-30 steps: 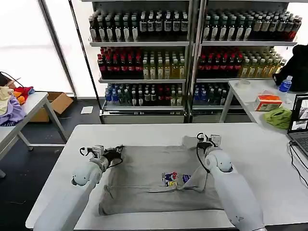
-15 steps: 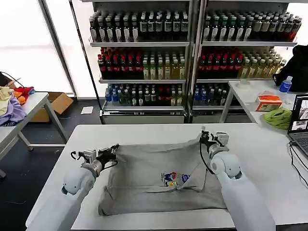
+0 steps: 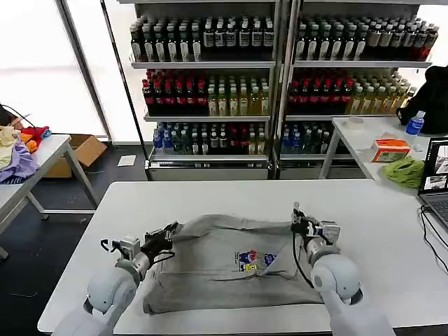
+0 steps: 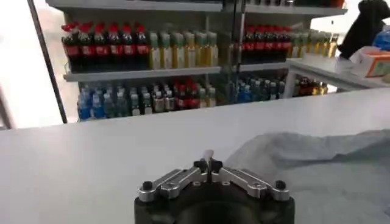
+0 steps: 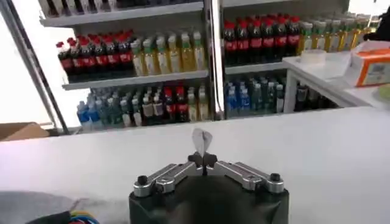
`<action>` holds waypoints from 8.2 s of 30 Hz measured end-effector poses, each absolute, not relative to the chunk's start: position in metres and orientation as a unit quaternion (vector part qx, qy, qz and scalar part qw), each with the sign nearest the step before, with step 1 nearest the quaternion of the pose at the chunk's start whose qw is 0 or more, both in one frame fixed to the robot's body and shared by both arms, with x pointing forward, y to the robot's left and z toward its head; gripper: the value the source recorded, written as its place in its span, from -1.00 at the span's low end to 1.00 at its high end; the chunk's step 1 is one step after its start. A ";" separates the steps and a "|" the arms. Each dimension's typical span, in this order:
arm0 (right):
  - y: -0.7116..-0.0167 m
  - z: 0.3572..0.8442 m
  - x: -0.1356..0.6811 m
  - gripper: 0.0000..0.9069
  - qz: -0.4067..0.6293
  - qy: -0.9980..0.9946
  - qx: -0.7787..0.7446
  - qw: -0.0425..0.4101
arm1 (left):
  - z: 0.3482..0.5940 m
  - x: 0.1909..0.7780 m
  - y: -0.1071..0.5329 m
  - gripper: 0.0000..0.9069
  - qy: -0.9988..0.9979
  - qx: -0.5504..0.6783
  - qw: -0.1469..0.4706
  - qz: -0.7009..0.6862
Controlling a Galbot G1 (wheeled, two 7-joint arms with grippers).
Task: Fold and organize the clothes.
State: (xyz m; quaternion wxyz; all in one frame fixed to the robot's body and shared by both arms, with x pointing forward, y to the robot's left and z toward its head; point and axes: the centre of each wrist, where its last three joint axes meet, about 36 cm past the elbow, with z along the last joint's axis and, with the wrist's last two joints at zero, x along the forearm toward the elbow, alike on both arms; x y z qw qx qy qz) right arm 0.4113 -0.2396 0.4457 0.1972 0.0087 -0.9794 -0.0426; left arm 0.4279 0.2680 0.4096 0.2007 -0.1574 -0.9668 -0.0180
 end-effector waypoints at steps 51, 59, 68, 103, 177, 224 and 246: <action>-0.253 0.412 0.332 1.00 -0.002 -0.967 -0.027 0.253 | 0.395 0.350 0.284 1.00 -0.961 -0.148 0.228 -0.052; -0.254 0.407 0.332 1.00 0.012 -0.966 -0.040 0.254 | 0.392 0.346 0.280 1.00 -0.961 -0.144 0.228 -0.057; -0.264 0.412 0.329 1.00 0.030 -0.968 -0.059 0.242 | 0.400 0.340 0.279 1.00 -0.964 -0.128 0.225 -0.058; -0.293 0.470 0.328 1.00 -0.007 -0.984 -0.088 0.156 | 0.380 0.326 0.251 -0.89 -0.967 -0.062 0.242 0.040; -0.299 0.476 0.326 1.00 -0.012 -0.983 -0.106 0.151 | 0.456 0.346 0.377 -1.00 -0.973 -0.037 0.206 -0.096; -0.287 0.465 0.300 1.00 -0.005 -0.979 -0.114 0.168 | 0.442 0.341 0.221 -1.00 -0.957 -0.175 0.227 0.030; -0.285 0.457 0.303 1.00 -0.004 -0.978 -0.114 0.176 | 0.431 0.357 0.203 1.00 -0.955 -0.184 0.226 0.052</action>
